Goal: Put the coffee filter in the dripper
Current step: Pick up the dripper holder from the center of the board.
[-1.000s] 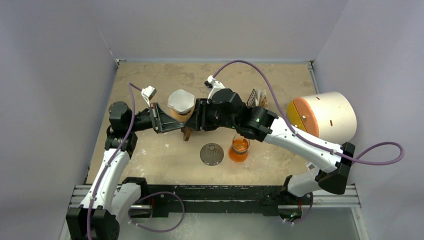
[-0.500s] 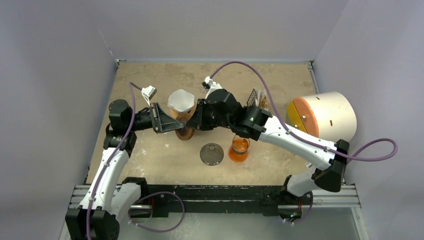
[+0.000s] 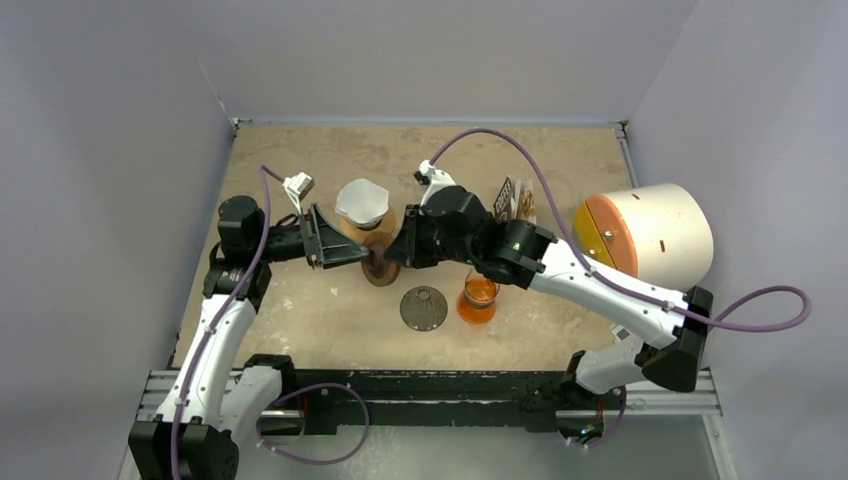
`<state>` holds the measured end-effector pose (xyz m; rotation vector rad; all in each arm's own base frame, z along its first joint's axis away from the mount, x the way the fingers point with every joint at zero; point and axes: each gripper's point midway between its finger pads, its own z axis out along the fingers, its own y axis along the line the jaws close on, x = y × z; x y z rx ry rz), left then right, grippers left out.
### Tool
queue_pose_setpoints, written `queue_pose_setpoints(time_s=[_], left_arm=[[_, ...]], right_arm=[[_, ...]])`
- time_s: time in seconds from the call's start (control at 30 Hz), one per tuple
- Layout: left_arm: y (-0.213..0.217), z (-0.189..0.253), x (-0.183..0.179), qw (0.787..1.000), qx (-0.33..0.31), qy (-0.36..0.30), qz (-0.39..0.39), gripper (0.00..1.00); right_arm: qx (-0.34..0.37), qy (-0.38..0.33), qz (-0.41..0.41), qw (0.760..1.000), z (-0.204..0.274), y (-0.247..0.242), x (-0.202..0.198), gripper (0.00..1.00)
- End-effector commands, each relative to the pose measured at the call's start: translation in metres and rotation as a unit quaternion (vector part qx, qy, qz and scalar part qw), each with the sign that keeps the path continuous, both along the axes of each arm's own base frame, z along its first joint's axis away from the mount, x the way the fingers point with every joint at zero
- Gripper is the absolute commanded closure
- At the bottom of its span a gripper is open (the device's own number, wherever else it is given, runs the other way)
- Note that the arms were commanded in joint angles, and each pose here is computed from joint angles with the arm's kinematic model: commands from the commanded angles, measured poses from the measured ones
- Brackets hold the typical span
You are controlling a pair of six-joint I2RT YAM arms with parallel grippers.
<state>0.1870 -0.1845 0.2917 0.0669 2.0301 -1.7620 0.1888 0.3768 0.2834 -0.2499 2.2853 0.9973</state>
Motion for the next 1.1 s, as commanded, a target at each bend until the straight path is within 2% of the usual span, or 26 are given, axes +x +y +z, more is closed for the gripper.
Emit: queue_pose_setpoints(time_s=[0.0,0.1,0.23,0.33,0.47,0.63,0.7,0.83,1.07], left_arm=[[0.000,0.016,-0.003,0.999,0.003,-0.033,0.005,0.55],[0.000,0.017,-0.007,1.000,0.000,-0.029,0.000,0.53],[0.000,0.016,-0.013,1.000,-0.005,-0.018,-0.002,0.51],[-0.001,0.015,-0.018,1.000,-0.012,-0.003,-0.008,0.51],[-0.002,0.016,-0.023,1.000,-0.022,0.009,-0.008,0.51],[-0.006,0.022,-0.033,0.999,-0.039,0.014,-0.018,0.51],[-0.008,0.019,-0.036,0.999,-0.041,0.026,-0.020,0.51],[-0.015,0.008,-0.043,0.997,-0.047,0.053,-0.035,0.51],[-0.019,-0.004,-0.053,0.996,-0.037,0.072,-0.045,0.52]], right_arm=[[0.025,-0.053,0.000,0.998,0.028,-0.014,-0.001,1.00],[-0.025,-0.150,0.024,0.988,0.031,-0.031,0.009,1.00],[-0.040,-0.272,0.071,0.959,0.044,-0.042,0.013,1.00],[-0.057,-0.368,0.125,0.920,0.052,-0.050,0.007,1.00],[-0.079,-0.456,0.186,0.866,0.053,-0.053,0.001,1.00],[-0.102,-0.551,0.272,0.783,0.044,-0.050,-0.016,1.00],[-0.115,-0.597,0.296,0.737,0.040,-0.047,-0.026,1.00],[-0.190,-0.675,0.317,0.639,0.027,-0.044,-0.029,1.00],[-0.249,-0.748,0.302,0.536,0.021,-0.040,-0.036,1.00]])
